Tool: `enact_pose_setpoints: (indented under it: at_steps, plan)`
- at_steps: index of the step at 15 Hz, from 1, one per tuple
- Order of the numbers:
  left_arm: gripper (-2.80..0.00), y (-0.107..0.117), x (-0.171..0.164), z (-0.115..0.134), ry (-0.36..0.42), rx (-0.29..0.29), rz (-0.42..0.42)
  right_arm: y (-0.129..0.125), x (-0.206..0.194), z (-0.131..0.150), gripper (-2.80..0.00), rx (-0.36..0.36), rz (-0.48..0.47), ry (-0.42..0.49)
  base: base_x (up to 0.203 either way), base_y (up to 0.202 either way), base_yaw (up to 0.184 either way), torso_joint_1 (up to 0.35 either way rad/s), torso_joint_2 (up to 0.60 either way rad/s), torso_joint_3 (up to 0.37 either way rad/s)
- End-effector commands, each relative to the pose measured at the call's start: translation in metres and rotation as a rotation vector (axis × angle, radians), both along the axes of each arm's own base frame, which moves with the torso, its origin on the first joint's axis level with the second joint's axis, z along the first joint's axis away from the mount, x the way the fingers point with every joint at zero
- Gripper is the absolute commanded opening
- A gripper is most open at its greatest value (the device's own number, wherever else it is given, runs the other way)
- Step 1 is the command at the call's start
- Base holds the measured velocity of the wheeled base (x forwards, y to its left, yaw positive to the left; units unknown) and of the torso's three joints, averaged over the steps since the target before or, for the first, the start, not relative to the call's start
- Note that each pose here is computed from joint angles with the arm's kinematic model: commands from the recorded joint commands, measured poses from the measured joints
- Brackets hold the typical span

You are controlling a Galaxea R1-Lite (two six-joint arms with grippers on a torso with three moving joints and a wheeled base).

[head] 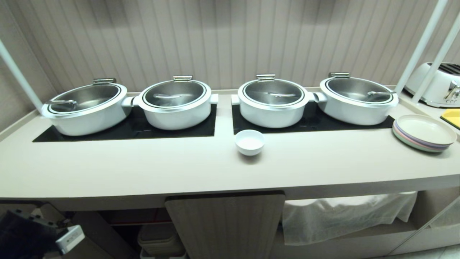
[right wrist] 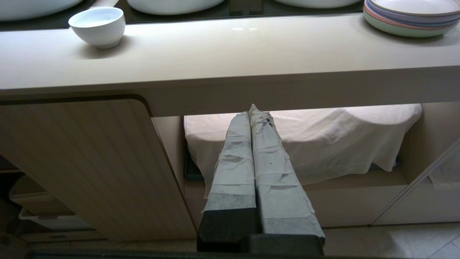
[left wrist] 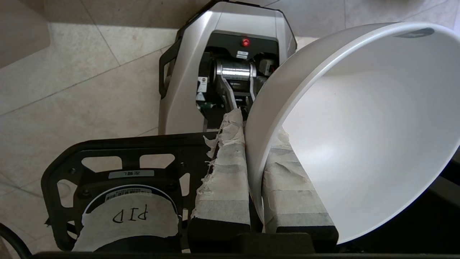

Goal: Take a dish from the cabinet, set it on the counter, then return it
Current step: Put it back into the cabinet

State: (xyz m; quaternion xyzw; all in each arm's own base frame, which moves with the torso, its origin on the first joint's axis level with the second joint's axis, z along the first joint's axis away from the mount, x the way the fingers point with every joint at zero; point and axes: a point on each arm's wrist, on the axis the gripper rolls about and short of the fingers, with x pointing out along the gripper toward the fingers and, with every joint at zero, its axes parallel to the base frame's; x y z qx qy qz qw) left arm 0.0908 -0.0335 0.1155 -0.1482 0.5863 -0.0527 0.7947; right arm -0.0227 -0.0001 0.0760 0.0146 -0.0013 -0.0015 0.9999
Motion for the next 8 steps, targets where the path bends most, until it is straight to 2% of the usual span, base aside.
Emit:
enact_pose_setpoints:
  at_steps: [1,8]
  plan:
    - [-2.80,-0.0002,0.0005,-0.0007,0.009,0.002,0.003,0.0000,0.0001,0.0001,-2.80,0.000,0.000,0.001,0.000,0.000,0.000,-0.071,0.14,0.080]
    - [-2.80,-0.0003,0.0011,-0.0010,0.012,0.007,0.003,0.0000,0.0001,0.0001,-2.80,0.000,0.000,0.001,0.000,0.000,0.000,-0.104,0.22,0.115]
